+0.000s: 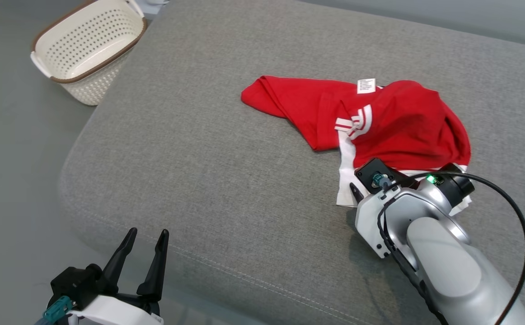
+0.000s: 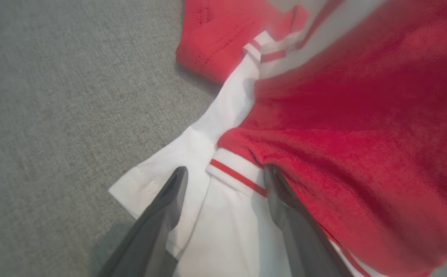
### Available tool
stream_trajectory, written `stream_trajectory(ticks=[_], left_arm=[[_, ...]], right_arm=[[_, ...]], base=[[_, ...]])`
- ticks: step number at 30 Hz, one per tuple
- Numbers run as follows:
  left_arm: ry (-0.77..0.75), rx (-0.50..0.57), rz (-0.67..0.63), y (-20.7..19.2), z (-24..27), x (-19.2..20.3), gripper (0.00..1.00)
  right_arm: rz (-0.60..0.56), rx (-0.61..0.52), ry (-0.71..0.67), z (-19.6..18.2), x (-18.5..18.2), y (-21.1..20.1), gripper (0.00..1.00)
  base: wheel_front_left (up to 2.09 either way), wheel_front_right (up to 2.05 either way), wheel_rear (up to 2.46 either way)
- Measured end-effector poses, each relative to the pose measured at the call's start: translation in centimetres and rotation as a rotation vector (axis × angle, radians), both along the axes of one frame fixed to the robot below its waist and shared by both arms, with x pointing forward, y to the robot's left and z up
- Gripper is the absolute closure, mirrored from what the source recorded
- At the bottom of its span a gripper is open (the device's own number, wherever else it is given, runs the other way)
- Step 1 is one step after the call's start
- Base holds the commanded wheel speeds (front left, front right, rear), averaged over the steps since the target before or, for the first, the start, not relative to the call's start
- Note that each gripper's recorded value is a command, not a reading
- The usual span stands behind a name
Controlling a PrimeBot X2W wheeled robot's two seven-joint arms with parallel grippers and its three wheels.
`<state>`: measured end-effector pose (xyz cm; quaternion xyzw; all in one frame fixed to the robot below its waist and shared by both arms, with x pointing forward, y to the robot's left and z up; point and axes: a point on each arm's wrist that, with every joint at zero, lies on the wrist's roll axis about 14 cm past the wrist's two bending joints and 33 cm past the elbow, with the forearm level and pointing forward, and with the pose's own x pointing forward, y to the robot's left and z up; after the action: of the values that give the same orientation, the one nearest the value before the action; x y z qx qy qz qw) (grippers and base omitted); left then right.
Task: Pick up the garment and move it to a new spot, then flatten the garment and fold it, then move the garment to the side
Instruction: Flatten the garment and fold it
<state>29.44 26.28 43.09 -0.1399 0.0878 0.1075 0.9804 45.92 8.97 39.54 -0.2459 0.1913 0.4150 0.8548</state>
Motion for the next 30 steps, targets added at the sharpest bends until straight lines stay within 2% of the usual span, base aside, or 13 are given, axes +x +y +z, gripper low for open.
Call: stream_trajectory(ticks=[4, 5, 7, 10, 18, 21, 22, 23, 24, 27, 30], left_arm=[[0.02, -0.001, 0.031, 0.7, -0.4, -0.8, 0.0], [0.02, -0.001, 0.033, 0.7, -0.4, -0.9, 0.0], [0.019, -0.002, 0.035, 0.8, -0.4, -1.0, 0.0], [0.011, -0.004, 0.024, 0.5, -0.2, -0.8, 0.0], [-0.011, -0.017, -0.036, -1.1, 0.0, 0.5, 0.0], [-0.013, -0.019, -0.048, -1.4, 0.0, 0.8, 0.0], [-0.011, -0.019, -0.051, -1.5, 0.0, 0.8, 0.0], [-0.01, -0.019, -0.053, -1.5, 0.0, 0.9, 0.0], [-0.007, -0.019, -0.053, -1.5, -0.1, 0.9, 0.0], [0.007, -0.024, -0.049, -1.4, -0.5, 0.7, 0.0], [0.023, -0.041, -0.035, -1.2, -1.0, 0.4, 0.0]], right_arm=[[0.006, -0.072, 0.002, -0.7, 0.4, 0.2, 0.0], [0.002, -0.081, -0.001, -0.6, 0.6, 0.1, 0.1], [-0.009, -0.078, -0.005, -0.3, 0.9, 0.0, 1.0], [-0.034, -0.034, -0.027, 0.7, 1.5, -0.3, 1.0], [-0.111, -0.016, -0.066, 2.5, 2.7, -2.7, 1.0], [-0.1, 0.019, -0.089, 3.2, 2.7, -2.4, 1.0], [-0.087, 0.027, -0.095, 3.4, 2.5, -2.1, 0.89], [-0.077, 0.029, -0.091, 3.3, 2.3, -1.9, 0.27], [-0.065, 0.027, -0.089, 3.2, 2.0, -1.6, 0.0], [-0.05, 0.015, -0.083, 2.7, 1.8, -1.3, 0.0], [-0.042, -0.044, -0.084, 2.0, 2.0, -1.4, 0.0]], base=[[0.0, 0.0, 0.0], [0.0, 0.0, 0.0], [0.0, 0.0, 0.0], [0.0, 0.0, 0.0], [0.0, 0.0, 0.0], [0.0, 0.0, 0.0], [0.0, 0.0, 0.0], [0.0, 0.0, 0.0], [0.0, 0.0, 0.0], [0.0, 0.0, 0.0], [0.0, 0.0, 0.0]])
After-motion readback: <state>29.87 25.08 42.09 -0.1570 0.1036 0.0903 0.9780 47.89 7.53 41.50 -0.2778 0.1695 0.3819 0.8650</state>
